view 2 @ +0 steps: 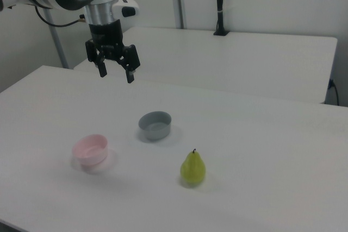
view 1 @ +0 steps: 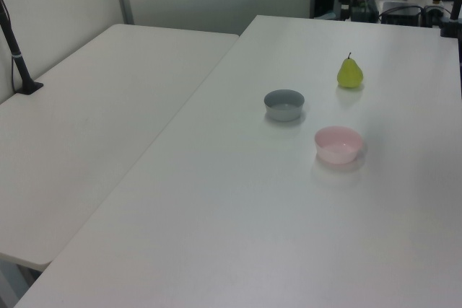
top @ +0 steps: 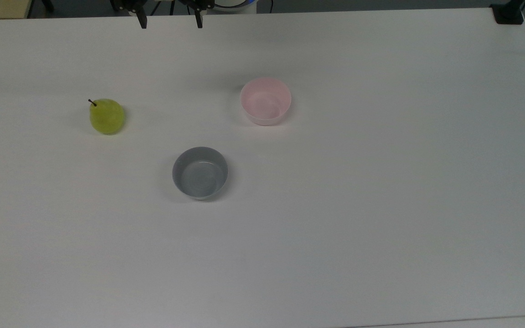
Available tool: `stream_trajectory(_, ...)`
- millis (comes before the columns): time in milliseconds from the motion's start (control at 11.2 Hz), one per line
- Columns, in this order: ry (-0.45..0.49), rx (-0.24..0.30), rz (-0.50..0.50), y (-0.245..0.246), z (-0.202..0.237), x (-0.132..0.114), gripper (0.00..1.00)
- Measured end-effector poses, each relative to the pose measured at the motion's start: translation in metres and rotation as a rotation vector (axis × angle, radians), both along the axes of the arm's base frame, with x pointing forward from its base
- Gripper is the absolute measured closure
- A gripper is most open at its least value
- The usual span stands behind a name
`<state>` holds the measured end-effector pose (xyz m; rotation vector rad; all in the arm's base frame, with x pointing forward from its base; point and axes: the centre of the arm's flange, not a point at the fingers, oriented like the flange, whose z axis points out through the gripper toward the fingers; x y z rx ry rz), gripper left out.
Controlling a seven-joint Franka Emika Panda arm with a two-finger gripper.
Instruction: Place the pear in the bowl
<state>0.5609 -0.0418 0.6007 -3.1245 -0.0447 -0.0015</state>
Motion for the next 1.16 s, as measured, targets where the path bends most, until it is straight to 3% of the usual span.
stream_trajectory(1160,-0.002,0.001,-0.011,-0.0079,0.0011,-0.0011,0.0)
